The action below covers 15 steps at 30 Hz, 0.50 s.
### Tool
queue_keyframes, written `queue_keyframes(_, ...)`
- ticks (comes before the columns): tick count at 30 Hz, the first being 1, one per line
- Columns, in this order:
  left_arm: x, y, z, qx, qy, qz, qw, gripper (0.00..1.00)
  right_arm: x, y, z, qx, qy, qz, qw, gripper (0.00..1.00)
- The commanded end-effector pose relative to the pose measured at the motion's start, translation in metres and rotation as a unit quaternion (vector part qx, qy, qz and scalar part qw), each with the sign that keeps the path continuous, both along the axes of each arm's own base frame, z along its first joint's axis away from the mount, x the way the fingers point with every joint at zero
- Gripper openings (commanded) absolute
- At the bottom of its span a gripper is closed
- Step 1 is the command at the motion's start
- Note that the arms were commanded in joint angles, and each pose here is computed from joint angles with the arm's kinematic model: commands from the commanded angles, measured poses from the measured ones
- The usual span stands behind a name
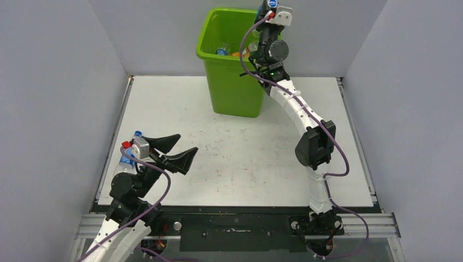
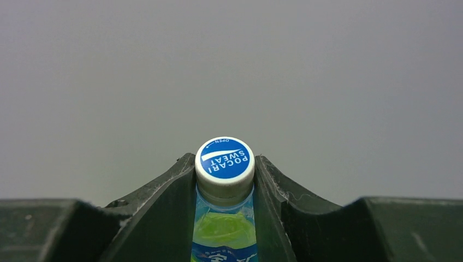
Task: Put the plastic bottles in the bin
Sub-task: Place the plastic bottle in the trash bin.
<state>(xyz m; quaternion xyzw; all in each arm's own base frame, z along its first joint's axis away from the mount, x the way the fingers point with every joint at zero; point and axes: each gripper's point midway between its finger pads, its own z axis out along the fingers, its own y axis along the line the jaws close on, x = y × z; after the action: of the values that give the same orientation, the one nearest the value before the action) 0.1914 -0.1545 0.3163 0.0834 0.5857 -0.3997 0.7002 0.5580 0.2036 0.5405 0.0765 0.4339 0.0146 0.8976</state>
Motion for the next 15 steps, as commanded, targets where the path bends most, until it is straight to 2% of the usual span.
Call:
queue_keyframes(1,-0.002,0.003,0.009,-0.002,-0.017,0.005,1.0,0.96,-0.002,-0.034,0.036,0.085,-0.053,0.024,0.995,0.05)
queue_keyframes(2,-0.001,0.004,0.008,-0.001,-0.015,0.008,1.0,0.96,0.006,-0.035,0.028,0.088,-0.046,0.024,0.995,0.09)
queue_keyframes(3,0.0,0.005,0.008,-0.001,-0.013,0.011,1.0,0.96,0.014,-0.036,0.021,0.088,-0.037,0.025,0.995,0.2)
queue_keyframes(6,0.0,0.005,0.008,0.004,-0.011,0.013,1.0,0.96,0.032,-0.034,0.011,0.104,-0.028,0.057,0.993,0.67)
queue_keyframes(7,0.001,0.005,0.008,0.005,-0.01,0.013,1.0,0.96,0.033,-0.032,0.011,0.107,-0.03,0.063,0.992,0.76)
queue_keyframes(10,0.003,0.007,0.006,0.007,-0.007,0.019,1.0,0.96,0.027,-0.025,0.023,0.108,-0.044,0.09,0.989,0.88)
queue_keyframes(15,0.01,0.013,0.003,0.003,0.006,0.043,0.999,0.96,-0.007,-0.02,0.062,0.138,-0.071,0.141,0.978,0.97)
